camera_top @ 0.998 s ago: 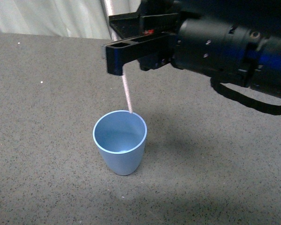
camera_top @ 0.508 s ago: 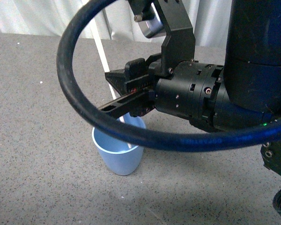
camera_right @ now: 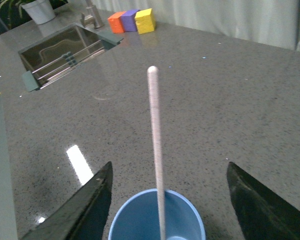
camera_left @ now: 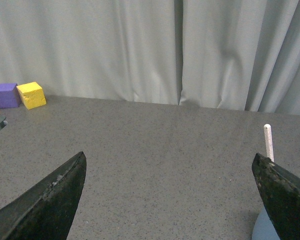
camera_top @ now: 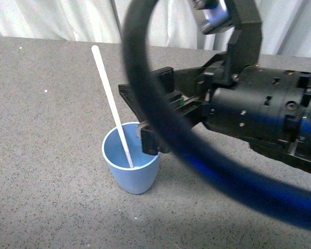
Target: Transfer chopsticks to blue cup
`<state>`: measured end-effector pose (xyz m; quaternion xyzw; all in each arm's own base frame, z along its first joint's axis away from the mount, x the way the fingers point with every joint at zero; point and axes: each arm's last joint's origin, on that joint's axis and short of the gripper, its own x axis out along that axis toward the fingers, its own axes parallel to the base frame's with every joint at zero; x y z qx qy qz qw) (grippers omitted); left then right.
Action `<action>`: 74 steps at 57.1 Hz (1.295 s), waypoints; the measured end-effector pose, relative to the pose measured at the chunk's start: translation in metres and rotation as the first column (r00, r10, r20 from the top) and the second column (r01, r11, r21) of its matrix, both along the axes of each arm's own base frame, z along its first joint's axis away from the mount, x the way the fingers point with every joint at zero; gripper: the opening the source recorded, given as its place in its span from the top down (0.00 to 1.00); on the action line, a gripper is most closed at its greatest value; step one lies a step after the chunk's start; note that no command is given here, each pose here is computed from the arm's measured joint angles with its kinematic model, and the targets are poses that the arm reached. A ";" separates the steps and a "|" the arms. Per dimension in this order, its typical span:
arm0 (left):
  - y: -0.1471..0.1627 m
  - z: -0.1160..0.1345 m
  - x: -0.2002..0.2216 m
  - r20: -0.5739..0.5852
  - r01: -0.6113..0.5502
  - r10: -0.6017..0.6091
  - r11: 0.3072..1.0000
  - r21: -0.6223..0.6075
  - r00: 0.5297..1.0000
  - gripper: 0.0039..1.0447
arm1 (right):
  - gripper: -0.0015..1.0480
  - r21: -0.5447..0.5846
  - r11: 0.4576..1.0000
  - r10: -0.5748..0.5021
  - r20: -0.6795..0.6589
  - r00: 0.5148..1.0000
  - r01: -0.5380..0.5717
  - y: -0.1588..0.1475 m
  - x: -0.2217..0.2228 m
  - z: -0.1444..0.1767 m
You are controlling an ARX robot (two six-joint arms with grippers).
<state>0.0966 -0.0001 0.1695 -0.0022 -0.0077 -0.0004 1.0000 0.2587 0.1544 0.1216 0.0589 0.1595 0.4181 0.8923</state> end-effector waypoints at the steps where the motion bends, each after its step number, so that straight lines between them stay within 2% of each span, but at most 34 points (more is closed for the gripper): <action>1: 0.000 0.000 0.000 0.000 0.000 0.000 1.000 0.000 1.000 0.06 | 0.23 -0.008 1.000 -0.022 -0.003 1.000 0.022 -0.003 -0.002 0.002; 5: 0.000 0.000 0.000 0.000 0.000 0.000 1.000 0.000 1.000 0.06 | 0.07 -0.046 0.984 -0.174 -0.016 0.985 0.173 -0.024 -0.007 0.008; 10: 0.000 0.000 0.000 0.000 0.000 0.000 1.000 0.000 1.000 0.06 | 0.10 -0.132 0.925 -0.364 -0.049 0.930 0.356 -0.047 -0.006 0.013; 13: 0.000 0.000 0.000 0.000 0.000 0.000 1.000 0.000 1.000 0.06 | 0.09 -0.172 0.892 -0.435 -0.077 0.897 0.417 -0.058 -0.006 0.013; 20: 0.000 0.000 0.000 0.000 0.000 0.000 1.000 0.000 1.000 0.06 | 0.09 -0.254 0.786 -0.606 -0.141 0.783 0.563 -0.093 -0.014 0.015; 24: 0.000 0.000 0.000 0.000 0.000 0.000 1.000 0.000 1.000 0.06 | 0.09 -0.271 0.743 -0.658 -0.134 0.741 0.612 -0.106 -0.022 0.021; 28: 0.000 0.000 0.000 0.000 0.000 0.000 1.000 0.000 1.000 0.06 | 0.09 -0.262 0.723 -0.681 -0.111 0.724 0.640 -0.114 -0.032 0.029; 39: 0.000 0.000 0.000 0.000 0.000 0.000 1.000 0.000 1.000 0.06 | 0.09 -0.249 0.628 -0.744 0.087 0.663 0.737 -0.121 -0.078 0.057; 45: 0.000 0.000 0.000 0.000 0.000 0.000 1.000 0.000 1.000 0.06 | 0.09 -0.247 0.556 -0.773 0.196 0.603 0.793 -0.122 -0.101 0.057; 49: 0.000 0.000 0.000 0.000 0.000 0.000 1.000 0.000 1.000 0.06 | 0.09 -0.202 0.509 -0.792 0.271 0.547 0.837 -0.124 -0.114 0.059; 50: 0.000 0.000 0.000 0.000 0.000 0.000 1.000 0.000 1.000 0.06 | 0.12 -0.151 0.518 -0.793 0.285 0.539 0.842 -0.125 -0.117 0.060; 53: 0.000 0.000 0.000 0.000 0.000 0.000 1.000 0.000 1.000 0.06 | 0.21 -0.029 0.607 -0.750 0.310 0.585 0.794 -0.127 -0.123 0.062; 56: 0.000 0.000 0.000 0.000 0.000 0.000 1.000 0.000 1.000 0.06 | 0.33 0.026 0.649 -0.723 0.331 0.606 0.760 -0.131 -0.129 0.063; 68: 0.000 0.000 0.000 0.000 0.000 0.000 1.000 0.000 1.000 0.06 | 0.81 0.023 0.648 -0.724 0.329 0.606 0.761 -0.142 -0.138 0.053; 71: 0.000 0.000 0.000 0.000 0.000 0.000 1.000 0.000 1.000 0.06 | 0.93 0.036 0.670 -0.706 0.338 0.622 0.741 -0.148 -0.140 0.051; 73: 0.000 0.000 0.000 0.000 0.001 -0.001 1.000 0.000 1.000 0.06 | 1.00 0.033 0.661 -0.714 0.337 0.614 0.750 -0.151 -0.141 0.047; 74: 0.000 0.000 0.000 0.000 0.000 0.000 1.000 0.000 1.000 0.06 | 0.99 0.031 0.647 -0.725 0.335 0.602 0.761 -0.153 -0.142 0.046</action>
